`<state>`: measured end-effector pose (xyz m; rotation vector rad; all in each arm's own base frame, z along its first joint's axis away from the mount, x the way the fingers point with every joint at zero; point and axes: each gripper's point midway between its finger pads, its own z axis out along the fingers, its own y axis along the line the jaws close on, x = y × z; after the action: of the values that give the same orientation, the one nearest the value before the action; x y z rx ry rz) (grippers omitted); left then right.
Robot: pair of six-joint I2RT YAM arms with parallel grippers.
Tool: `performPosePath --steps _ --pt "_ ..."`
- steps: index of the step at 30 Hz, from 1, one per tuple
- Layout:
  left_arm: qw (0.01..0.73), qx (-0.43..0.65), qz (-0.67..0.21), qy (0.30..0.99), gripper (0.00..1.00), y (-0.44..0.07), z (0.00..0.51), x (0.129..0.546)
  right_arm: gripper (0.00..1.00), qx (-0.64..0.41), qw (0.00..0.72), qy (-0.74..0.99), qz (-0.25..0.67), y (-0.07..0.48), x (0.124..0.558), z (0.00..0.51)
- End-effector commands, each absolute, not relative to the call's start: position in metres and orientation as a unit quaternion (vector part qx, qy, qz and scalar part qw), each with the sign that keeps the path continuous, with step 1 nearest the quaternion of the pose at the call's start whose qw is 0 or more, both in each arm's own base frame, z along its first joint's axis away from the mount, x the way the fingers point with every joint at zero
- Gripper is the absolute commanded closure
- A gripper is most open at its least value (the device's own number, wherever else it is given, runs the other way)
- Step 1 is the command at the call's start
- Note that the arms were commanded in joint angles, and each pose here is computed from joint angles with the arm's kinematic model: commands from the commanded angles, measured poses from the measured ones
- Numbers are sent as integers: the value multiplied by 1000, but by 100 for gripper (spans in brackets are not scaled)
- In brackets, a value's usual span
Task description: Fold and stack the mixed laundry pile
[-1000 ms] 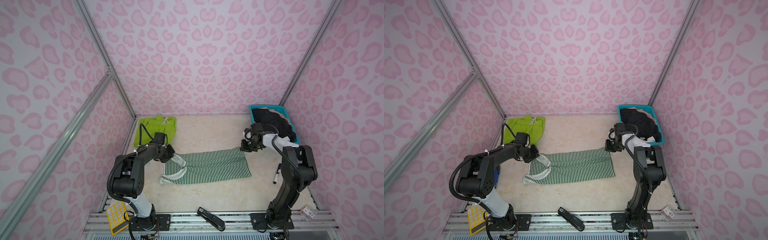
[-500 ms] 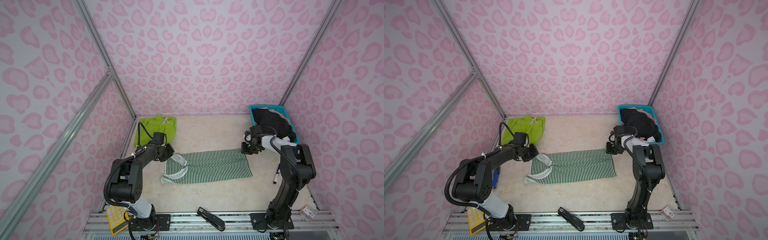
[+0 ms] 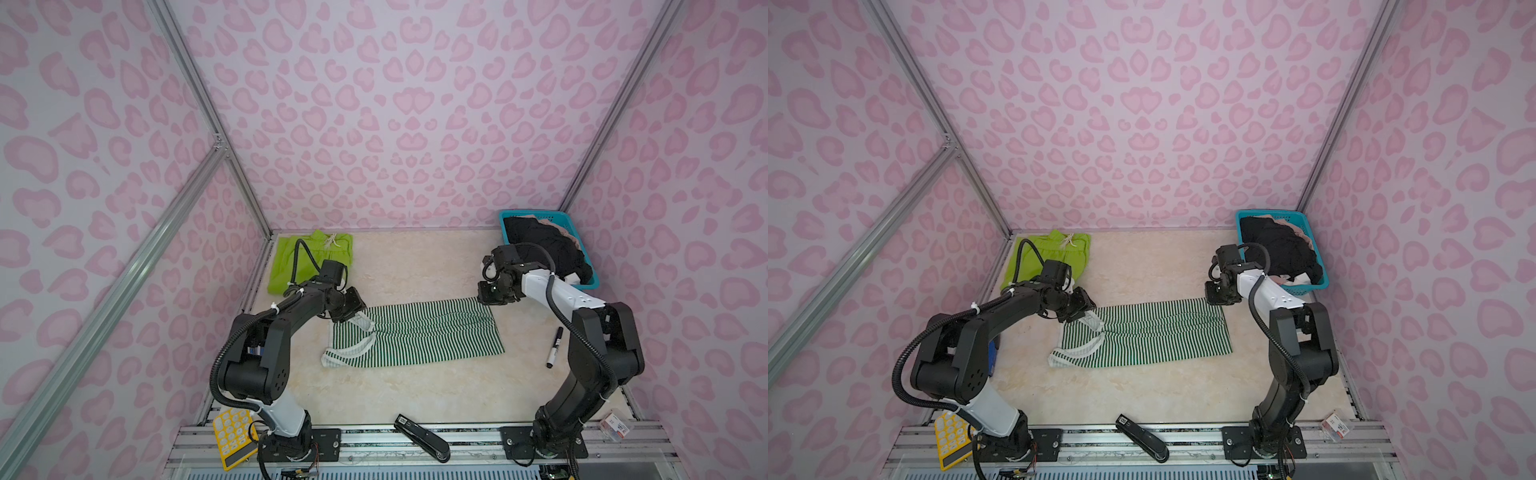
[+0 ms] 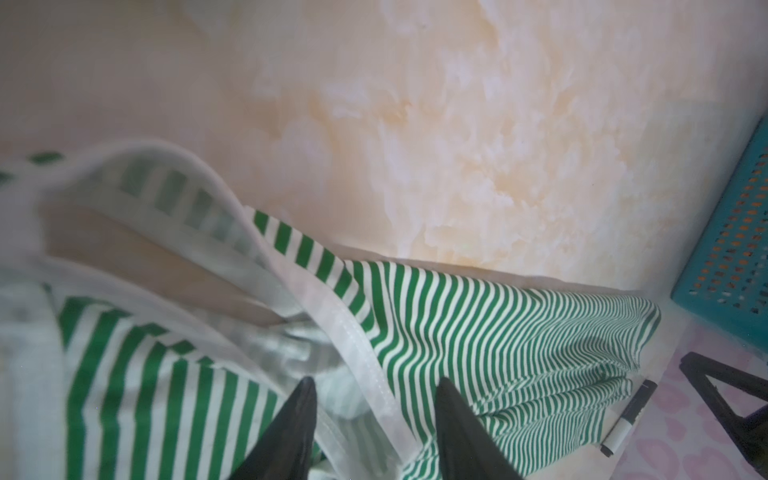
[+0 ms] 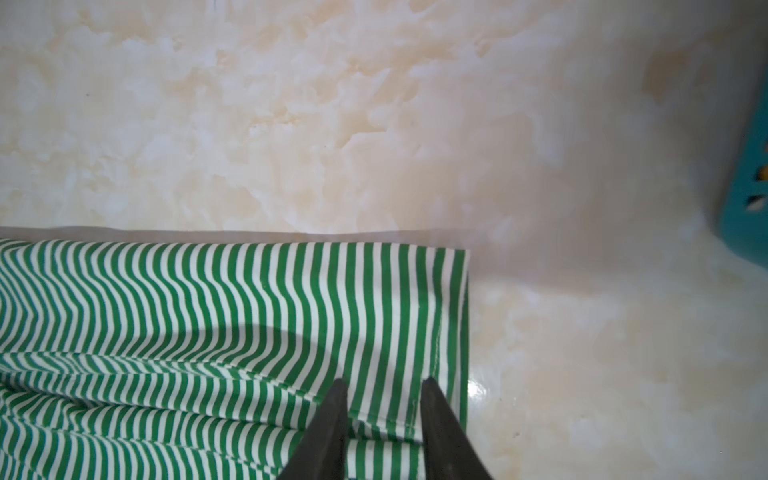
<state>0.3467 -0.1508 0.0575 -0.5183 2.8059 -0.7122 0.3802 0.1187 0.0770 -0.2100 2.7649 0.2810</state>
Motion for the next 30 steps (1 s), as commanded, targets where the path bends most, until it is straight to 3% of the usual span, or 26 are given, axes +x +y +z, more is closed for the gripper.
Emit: performPosePath --steps 1,30 --pt "80 -197 -228 950 52 -152 45 341 69 -74 165 976 124 133 378 69" --pt "89 -251 -194 944 76 -139 23 374 70 -89 132 979 129 151 360 35"
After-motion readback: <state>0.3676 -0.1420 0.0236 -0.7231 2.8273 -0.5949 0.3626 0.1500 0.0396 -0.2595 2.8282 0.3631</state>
